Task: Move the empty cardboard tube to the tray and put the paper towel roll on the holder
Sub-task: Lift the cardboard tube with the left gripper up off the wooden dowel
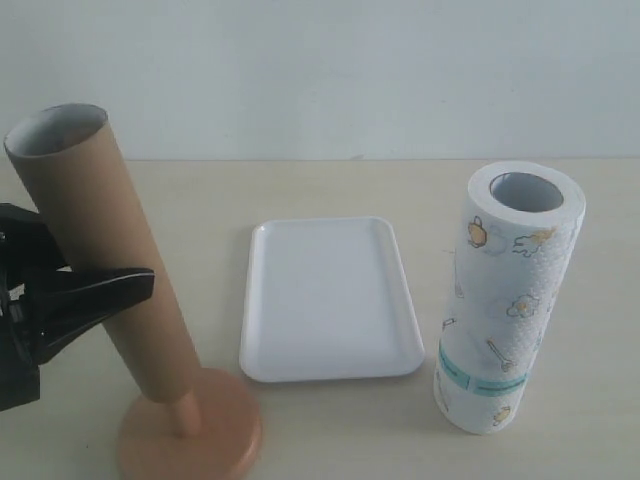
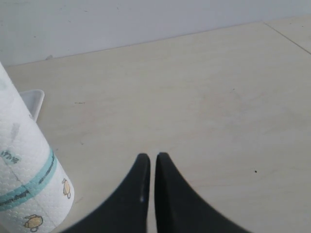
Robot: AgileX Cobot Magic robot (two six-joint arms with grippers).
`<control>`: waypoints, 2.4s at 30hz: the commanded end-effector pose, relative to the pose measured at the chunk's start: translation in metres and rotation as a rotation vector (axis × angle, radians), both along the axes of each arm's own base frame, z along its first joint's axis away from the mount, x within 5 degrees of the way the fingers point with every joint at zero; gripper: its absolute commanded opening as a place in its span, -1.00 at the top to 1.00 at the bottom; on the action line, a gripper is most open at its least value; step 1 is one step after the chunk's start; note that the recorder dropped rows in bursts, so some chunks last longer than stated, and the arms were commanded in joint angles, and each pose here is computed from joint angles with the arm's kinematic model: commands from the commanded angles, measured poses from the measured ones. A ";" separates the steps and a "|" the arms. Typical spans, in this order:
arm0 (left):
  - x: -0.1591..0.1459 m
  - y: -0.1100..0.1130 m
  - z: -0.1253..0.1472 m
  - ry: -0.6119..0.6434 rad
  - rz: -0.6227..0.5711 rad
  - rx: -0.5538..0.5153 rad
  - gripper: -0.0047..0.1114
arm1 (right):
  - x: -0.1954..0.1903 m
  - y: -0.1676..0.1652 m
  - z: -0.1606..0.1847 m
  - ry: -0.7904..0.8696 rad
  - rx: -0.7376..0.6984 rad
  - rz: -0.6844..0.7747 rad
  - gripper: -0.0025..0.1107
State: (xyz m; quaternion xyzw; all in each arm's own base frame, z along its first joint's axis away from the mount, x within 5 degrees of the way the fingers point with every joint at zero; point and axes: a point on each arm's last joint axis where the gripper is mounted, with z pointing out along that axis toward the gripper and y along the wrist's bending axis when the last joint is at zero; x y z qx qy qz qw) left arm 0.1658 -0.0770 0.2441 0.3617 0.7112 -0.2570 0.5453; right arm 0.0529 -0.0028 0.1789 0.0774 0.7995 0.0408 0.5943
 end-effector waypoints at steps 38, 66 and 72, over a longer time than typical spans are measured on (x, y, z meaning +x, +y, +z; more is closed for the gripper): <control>-0.064 0.003 0.192 -0.335 0.006 -0.288 0.85 | 0.000 0.000 0.001 -0.010 -0.009 0.002 0.89; 0.160 -0.024 0.227 0.417 -0.097 -0.226 0.85 | 0.000 0.000 0.001 -0.010 -0.011 0.003 0.89; 0.221 -0.033 0.190 0.500 -0.121 -0.275 0.85 | 0.000 0.000 0.001 -0.010 -0.014 0.004 0.89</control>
